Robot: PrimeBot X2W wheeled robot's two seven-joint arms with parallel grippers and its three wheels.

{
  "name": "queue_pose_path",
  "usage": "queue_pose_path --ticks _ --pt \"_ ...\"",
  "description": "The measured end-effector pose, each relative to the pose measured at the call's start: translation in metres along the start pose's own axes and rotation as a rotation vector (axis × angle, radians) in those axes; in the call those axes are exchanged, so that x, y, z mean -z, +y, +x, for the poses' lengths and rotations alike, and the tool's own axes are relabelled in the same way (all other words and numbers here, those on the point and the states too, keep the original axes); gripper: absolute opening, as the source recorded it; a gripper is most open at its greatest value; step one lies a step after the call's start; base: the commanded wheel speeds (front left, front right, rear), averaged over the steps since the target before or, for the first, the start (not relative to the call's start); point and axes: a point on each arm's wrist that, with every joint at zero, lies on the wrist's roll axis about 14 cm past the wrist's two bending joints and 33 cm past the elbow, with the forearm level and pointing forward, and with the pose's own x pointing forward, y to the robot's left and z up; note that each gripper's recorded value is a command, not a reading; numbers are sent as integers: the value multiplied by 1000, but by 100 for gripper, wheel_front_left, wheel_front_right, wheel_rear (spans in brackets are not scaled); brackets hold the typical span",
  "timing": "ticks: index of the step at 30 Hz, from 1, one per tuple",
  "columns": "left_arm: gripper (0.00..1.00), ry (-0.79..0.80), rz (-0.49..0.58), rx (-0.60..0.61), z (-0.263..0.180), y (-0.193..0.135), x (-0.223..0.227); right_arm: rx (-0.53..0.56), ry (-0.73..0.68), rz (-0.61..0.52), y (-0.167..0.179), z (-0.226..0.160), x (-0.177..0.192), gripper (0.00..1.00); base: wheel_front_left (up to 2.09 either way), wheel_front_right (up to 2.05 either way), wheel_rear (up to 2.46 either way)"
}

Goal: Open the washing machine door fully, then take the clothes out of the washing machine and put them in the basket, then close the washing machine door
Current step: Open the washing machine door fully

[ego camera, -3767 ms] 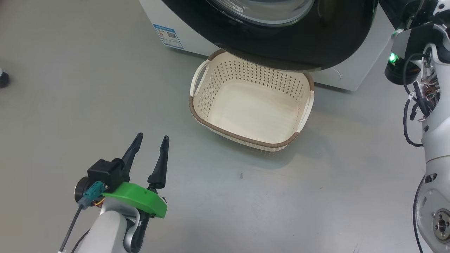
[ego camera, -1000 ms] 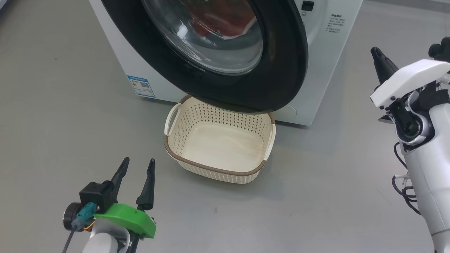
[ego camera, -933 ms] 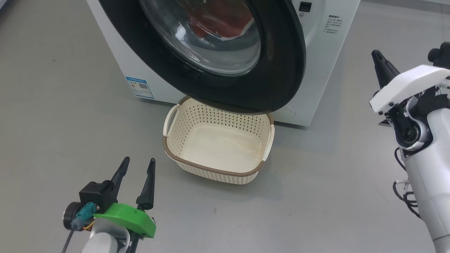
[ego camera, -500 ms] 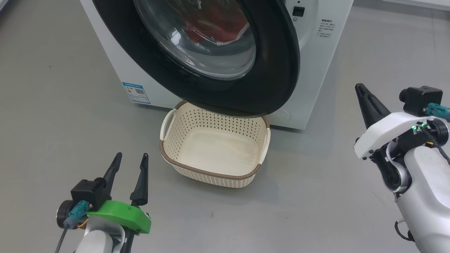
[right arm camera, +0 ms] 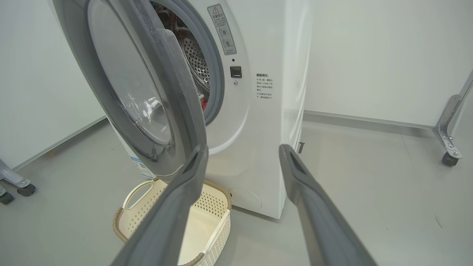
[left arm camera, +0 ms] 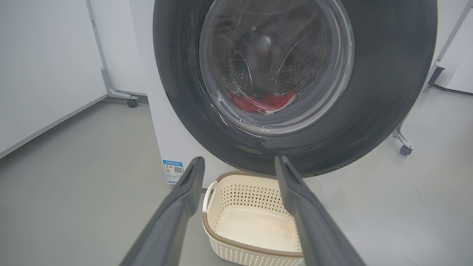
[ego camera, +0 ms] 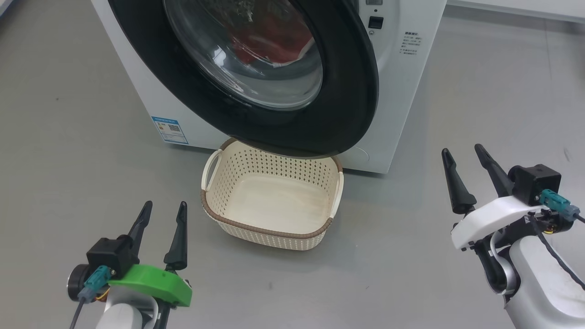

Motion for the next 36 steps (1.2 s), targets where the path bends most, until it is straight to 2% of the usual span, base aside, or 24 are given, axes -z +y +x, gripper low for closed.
queue_pose_path --ticks 11,36 --pt "100 -1 5 14 -2 -4 0 38 -3 16 -2 -15 8 100 0 0 0" --pt "100 8 11 21 -3 -7 4 35 -22 17 2 -19 4 100 0 0 0"
